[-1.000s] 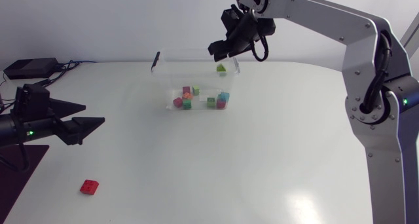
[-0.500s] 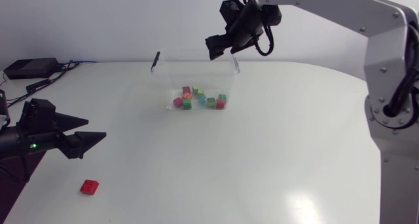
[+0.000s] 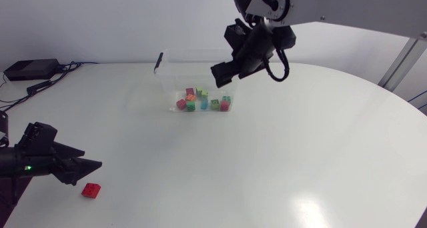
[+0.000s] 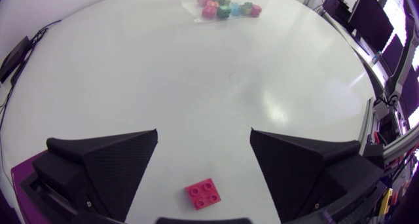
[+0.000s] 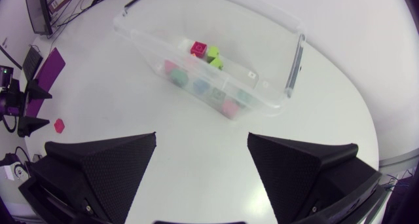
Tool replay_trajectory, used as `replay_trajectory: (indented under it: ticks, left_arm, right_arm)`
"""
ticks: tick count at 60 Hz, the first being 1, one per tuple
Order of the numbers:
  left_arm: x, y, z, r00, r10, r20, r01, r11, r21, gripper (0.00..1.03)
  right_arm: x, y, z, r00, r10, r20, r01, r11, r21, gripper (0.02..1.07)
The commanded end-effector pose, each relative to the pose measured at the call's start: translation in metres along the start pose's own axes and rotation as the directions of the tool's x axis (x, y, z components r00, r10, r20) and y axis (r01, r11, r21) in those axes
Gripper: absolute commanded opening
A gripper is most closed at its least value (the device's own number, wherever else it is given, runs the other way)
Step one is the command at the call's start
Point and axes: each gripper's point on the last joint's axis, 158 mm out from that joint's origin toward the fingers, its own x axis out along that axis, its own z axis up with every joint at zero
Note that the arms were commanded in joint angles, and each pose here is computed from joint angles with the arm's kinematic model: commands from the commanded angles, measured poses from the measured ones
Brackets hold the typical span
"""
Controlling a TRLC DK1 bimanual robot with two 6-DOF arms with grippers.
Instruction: Place the duplo bricks in the container
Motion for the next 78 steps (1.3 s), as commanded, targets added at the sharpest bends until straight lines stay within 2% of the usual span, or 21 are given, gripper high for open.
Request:
replay_trajectory:
  ticks: [1,30,45,55,56,60,62,66,67,78]
  left_arm:
    - [0.008,-0.004,-0.021,0.997,-0.009,-0.078,0.008,1.000,-0.017,0.98]
    - [0.013,-0.001,-0.068,0.954,0.090,-0.286,-0.107,0.993,-0.044,0.96]
    - [0.017,-0.005,-0.082,0.923,0.115,-0.367,-0.139,0.990,-0.040,0.91]
    - [0.022,-0.005,-0.095,0.904,0.087,-0.419,-0.136,0.987,-0.089,0.73]
    - [0.022,-0.005,-0.097,0.900,0.085,-0.428,-0.137,0.986,-0.091,0.68]
    - [0.023,-0.005,-0.097,0.896,0.084,-0.435,-0.138,0.986,-0.093,0.60]
    - [0.024,-0.006,-0.098,0.894,0.081,-0.440,-0.134,0.987,-0.090,0.54]
    - [0.026,-0.006,-0.100,0.887,0.086,-0.453,-0.137,0.987,-0.083,0.32]
    - [0.026,-0.006,-0.100,0.887,0.086,-0.453,-0.138,0.987,-0.084,0.30]
    - [0.030,-0.008,-0.095,0.885,0.078,-0.460,-0.121,0.990,-0.066,0.26]
  right_arm:
    - [-0.002,0.000,-0.012,1.000,-0.009,-0.006,0.009,1.000,0.019,1.03]
    - [-0.018,-0.001,-0.051,0.999,-0.032,0.030,0.031,0.999,0.036,1.03]
    - [-0.030,-0.004,-0.063,0.999,-0.035,0.040,0.033,0.999,0.041,1.03]
    - [-0.042,-0.009,-0.071,0.998,-0.033,0.051,0.031,0.998,0.055,1.03]
    - [-0.042,-0.011,-0.073,0.998,-0.036,0.049,0.033,0.998,0.057,1.03]
    - [-0.045,-0.012,-0.076,0.998,-0.037,0.051,0.034,0.998,0.057,1.03]
    - [-0.047,-0.013,-0.077,0.998,-0.038,0.054,0.035,0.998,0.056,1.03]
    - [-0.051,-0.014,-0.078,0.997,-0.042,0.060,0.038,0.998,0.058,1.03]
    - [-0.052,-0.014,-0.078,0.997,-0.042,0.061,0.038,0.998,0.057,1.03]
    - [-0.062,-0.017,-0.082,0.996,-0.049,0.076,0.045,0.997,0.065,1.03]
